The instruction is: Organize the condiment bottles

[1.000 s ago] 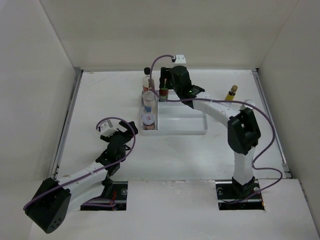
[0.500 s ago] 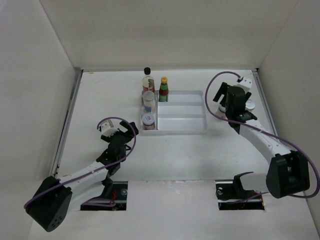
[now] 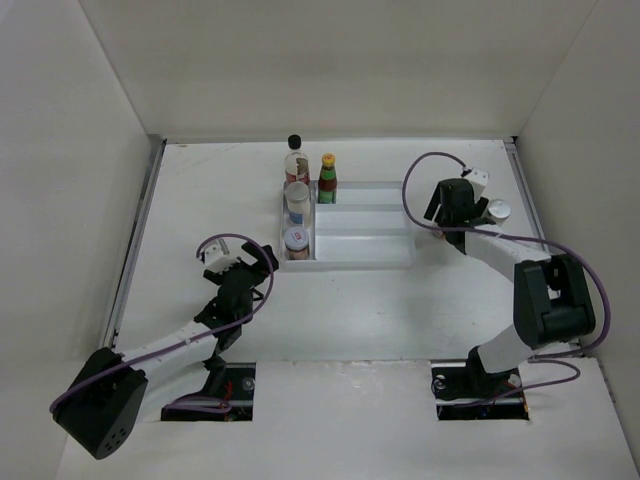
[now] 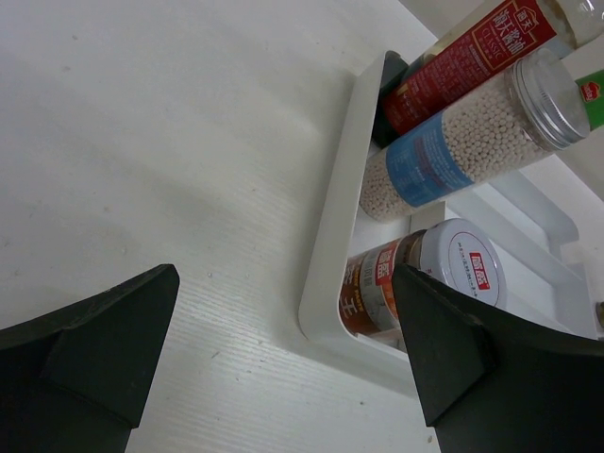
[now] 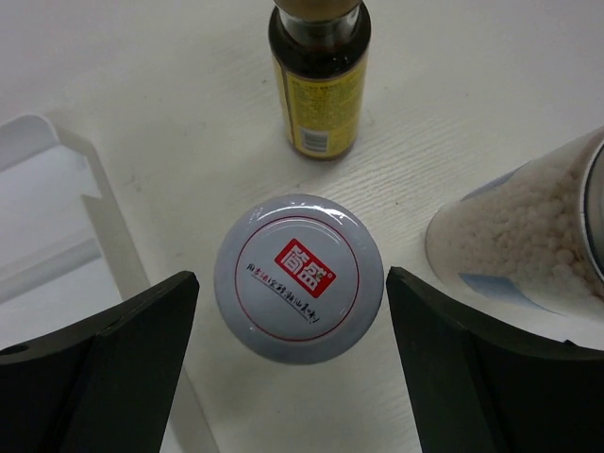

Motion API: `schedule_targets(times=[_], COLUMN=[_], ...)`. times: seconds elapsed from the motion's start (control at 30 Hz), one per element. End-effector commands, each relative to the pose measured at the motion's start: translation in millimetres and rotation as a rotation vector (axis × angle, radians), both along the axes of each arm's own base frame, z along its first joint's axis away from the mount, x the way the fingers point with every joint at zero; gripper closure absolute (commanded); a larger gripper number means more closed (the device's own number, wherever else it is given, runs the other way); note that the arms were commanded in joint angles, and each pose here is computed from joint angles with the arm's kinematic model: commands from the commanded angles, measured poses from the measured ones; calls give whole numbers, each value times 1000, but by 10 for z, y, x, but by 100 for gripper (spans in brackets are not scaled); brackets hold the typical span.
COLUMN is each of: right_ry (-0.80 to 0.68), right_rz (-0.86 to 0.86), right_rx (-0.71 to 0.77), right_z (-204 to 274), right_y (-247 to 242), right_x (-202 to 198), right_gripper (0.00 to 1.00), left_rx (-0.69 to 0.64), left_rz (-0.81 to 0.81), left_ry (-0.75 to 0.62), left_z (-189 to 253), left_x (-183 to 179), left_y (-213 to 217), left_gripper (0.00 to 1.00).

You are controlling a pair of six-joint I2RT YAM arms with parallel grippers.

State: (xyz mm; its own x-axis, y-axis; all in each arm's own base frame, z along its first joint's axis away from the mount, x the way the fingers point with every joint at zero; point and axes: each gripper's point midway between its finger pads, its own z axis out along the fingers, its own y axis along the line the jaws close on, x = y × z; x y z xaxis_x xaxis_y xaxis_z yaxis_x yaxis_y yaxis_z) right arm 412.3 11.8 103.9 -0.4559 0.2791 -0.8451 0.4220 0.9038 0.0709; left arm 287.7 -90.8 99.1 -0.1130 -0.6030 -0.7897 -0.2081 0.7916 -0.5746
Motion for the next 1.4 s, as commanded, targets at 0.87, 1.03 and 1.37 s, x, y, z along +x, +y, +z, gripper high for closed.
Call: schedule_targets(times=[0.87, 1.03, 1.37], right_ry=[-378, -323, -281], right_rz=[393, 410, 424], right_rx=[126, 125, 124], right_z=[1264, 967, 826], right_y=[2184, 2282, 2260], right_x=[1112, 1206, 1107], right_gripper=[51, 51, 16], left_rx=[-35, -33, -22], left_rz=[-3, -8, -11], left_ry=[-53, -53, -35], left_z=[155, 158, 110], left_x=[46, 42, 62], left_y=[-63, -81, -93], left_gripper=[0, 0, 0])
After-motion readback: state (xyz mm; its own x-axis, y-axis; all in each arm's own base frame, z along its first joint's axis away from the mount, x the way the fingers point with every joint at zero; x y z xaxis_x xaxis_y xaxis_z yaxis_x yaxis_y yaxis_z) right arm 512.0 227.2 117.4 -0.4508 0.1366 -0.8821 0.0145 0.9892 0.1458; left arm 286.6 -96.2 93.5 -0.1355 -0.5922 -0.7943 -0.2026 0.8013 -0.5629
